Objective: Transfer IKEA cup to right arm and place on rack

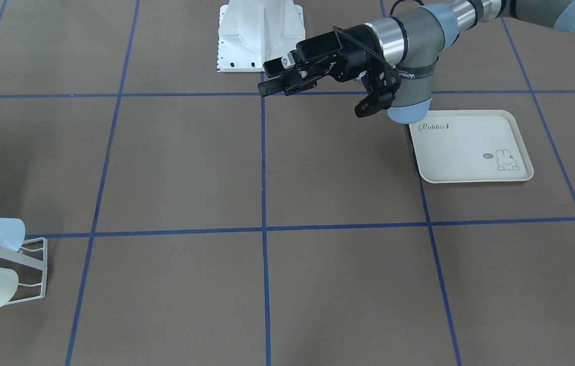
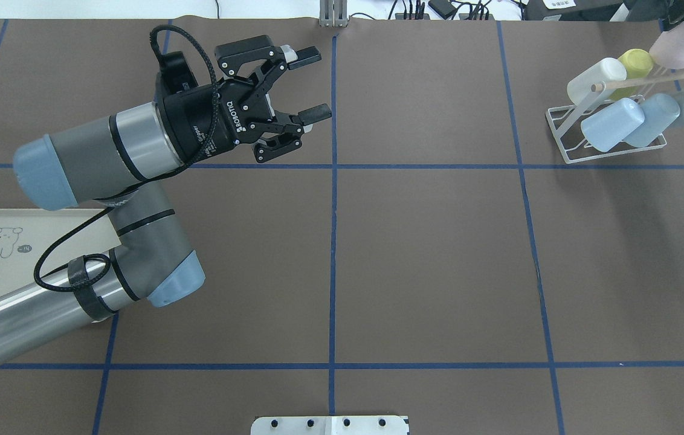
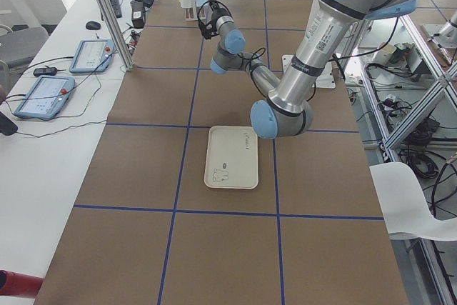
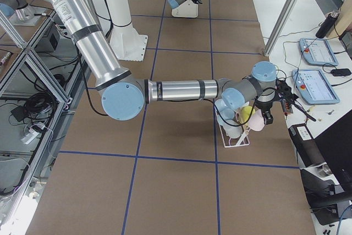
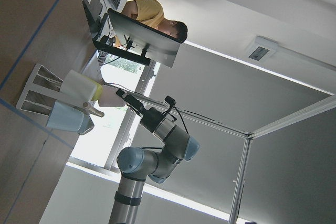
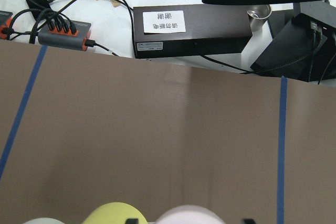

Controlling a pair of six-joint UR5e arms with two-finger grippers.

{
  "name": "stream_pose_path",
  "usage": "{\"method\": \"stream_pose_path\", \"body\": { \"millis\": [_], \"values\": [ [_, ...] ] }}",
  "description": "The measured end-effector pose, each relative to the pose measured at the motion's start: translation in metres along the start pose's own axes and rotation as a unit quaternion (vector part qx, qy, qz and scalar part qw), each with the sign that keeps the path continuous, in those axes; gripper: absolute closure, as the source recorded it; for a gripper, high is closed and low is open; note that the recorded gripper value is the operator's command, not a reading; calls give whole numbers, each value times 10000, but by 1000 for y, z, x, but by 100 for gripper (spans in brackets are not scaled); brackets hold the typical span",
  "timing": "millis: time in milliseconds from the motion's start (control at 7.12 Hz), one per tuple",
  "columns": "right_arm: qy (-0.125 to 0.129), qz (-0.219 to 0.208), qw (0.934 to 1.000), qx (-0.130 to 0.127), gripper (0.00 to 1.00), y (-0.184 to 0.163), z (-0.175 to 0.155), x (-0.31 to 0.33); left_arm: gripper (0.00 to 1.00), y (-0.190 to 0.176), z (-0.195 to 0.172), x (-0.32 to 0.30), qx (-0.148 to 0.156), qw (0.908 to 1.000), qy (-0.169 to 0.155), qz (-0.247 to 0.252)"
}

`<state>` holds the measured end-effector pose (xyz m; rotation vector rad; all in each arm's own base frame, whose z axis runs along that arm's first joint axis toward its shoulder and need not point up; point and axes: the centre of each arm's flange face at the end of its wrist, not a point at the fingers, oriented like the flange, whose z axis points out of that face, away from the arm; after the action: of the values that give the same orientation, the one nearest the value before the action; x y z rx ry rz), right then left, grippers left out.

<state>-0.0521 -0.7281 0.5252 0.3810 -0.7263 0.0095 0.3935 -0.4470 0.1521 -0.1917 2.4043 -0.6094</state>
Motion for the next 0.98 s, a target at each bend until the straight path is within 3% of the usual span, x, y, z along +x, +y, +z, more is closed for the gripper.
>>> {"method": "stream_pose_path", "body": {
  "millis": [982],
  "values": [
    [18,20,9997,-236,100,17,26,-2,20,2,3,2,6,10000,-6,0]
  ]
}}
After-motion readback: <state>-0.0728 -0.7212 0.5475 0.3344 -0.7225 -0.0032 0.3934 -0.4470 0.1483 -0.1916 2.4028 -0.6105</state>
